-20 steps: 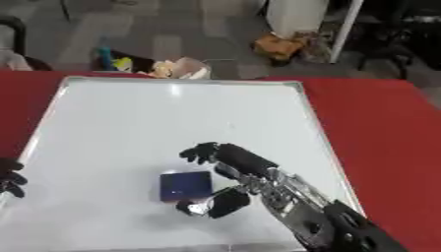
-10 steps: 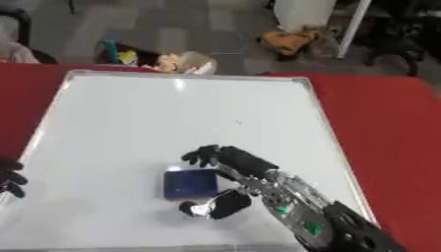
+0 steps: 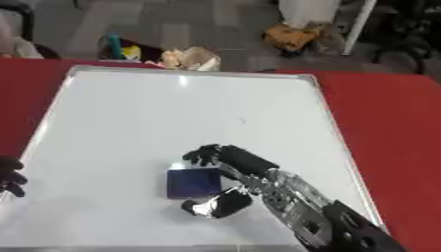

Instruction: Wipe the whiteboard clean with a brush.

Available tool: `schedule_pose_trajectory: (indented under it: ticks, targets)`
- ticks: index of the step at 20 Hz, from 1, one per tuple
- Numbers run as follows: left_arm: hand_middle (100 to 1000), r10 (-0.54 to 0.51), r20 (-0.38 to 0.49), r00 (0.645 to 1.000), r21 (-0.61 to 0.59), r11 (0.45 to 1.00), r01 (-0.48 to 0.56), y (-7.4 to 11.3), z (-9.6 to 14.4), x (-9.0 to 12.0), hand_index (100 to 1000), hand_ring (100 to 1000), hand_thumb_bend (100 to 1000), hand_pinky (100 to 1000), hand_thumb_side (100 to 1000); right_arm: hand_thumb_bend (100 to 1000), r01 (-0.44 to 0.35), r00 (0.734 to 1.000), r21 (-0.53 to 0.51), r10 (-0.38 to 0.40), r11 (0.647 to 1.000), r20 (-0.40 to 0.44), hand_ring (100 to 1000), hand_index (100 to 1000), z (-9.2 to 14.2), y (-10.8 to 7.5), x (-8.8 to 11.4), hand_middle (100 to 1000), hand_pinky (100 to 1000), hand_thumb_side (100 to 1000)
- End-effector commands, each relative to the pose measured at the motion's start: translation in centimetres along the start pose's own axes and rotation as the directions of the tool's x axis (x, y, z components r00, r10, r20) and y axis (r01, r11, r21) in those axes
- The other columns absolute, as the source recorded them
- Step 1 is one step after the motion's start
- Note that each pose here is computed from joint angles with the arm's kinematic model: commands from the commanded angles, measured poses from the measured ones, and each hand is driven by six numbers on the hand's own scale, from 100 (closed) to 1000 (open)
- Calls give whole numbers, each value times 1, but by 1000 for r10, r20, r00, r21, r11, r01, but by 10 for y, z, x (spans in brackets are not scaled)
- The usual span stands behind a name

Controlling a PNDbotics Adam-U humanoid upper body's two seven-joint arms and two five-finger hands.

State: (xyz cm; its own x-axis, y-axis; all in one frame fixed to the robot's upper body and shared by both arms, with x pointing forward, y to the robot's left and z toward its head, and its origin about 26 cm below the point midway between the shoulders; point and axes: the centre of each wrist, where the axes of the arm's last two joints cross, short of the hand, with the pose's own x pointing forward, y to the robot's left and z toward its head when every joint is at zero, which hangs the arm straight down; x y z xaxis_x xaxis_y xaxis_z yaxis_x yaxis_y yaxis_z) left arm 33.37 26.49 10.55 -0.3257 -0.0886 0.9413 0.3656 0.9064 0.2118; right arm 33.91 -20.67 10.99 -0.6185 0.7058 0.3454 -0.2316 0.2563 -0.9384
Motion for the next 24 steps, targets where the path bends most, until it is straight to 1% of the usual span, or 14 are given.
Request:
schedule_pose_trajectory:
  ticks: [1, 11, 21, 24]
  targets:
    - [587, -20, 33, 999, -7, 1000, 20, 2, -4, 10, 661, 552, 664, 475, 937, 403, -30, 1000, -21, 30, 999, -4, 761, 918, 1, -11, -2, 770, 730, 498]
    - [587, -19, 35, 999, -8, 1000, 19, 1, -4, 10, 661, 551, 666, 475, 936, 405, -39, 999, -1, 39, 999, -15, 744, 916, 2, -8, -5, 748, 723, 505]
    - [587, -18, 34, 999, -8, 1000, 18, 1, -4, 10, 661, 551, 667, 476, 935, 398, -42, 999, 13, 42, 999, -25, 708, 914, 3, -5, -9, 690, 711, 490]
    - [587, -18, 34, 999, -8, 1000, 18, 1, -4, 10, 661, 551, 667, 476, 935, 398, -47, 999, 14, 47, 999, -25, 708, 914, 3, -5, -9, 690, 711, 490]
